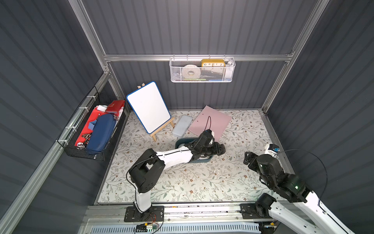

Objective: Take out the mouse from the storage box
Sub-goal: Place the mouse at the center of the board.

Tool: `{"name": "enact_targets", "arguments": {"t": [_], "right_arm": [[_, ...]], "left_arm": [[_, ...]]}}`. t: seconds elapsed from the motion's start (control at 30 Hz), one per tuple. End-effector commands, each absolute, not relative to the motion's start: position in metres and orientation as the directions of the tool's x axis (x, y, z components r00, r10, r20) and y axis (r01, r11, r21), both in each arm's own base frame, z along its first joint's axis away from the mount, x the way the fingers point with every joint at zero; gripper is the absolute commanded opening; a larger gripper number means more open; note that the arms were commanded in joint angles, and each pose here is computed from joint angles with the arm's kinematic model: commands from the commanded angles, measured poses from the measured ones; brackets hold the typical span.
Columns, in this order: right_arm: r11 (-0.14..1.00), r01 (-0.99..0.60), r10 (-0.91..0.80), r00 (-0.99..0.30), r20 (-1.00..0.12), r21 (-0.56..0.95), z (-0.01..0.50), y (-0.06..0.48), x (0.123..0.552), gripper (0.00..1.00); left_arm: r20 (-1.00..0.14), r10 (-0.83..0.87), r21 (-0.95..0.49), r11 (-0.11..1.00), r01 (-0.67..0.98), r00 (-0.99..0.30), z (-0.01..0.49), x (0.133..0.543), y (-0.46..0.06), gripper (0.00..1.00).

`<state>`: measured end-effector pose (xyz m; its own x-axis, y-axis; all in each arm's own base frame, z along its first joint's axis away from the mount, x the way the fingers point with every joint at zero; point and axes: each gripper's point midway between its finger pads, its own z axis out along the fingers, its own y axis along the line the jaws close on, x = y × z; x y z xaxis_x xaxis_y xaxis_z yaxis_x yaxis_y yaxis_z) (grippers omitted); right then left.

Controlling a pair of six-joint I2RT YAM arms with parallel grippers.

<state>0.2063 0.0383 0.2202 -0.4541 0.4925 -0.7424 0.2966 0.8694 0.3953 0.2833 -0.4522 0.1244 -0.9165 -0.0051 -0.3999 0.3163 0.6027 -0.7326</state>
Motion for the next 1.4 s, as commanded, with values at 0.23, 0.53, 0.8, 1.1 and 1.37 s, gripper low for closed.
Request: {"name": "enact_targets", "arguments": {"t": [0.23,0.53,0.8,1.1,1.37], "right_arm": [[0.869,0.349,0.484,-0.455,-0.747,0.350,0.209,0.021,0.194,0.90],[0.864,0.349,0.494,-0.454,-0.741,0.363,0.205,0.019,0.190,0.90],[0.864,0.351,0.495,-0.461,-0.736,0.361,0.200,0.020,0.190,0.90],[0.864,0.344,0.498,-0.466,-0.732,0.369,0.199,0.023,0.191,0.90],[0.866,0.336,0.496,-0.474,-0.728,0.371,0.199,0.027,0.193,0.90]], "left_arm": [[-0.370,0.123,-0.651,0.673,0.351,-0.921,0.084,0.276,-0.490,0.31],[-0.325,0.151,-0.623,0.709,0.331,-0.934,0.059,0.273,-0.502,0.34],[-0.297,0.157,-0.607,0.731,0.313,-0.942,0.045,0.270,-0.501,0.44],[-0.313,0.126,-0.587,0.754,0.296,-0.941,0.049,0.273,-0.492,0.62],[-0.407,0.096,-0.550,0.768,0.328,-0.908,0.086,0.281,-0.487,0.79]]}}
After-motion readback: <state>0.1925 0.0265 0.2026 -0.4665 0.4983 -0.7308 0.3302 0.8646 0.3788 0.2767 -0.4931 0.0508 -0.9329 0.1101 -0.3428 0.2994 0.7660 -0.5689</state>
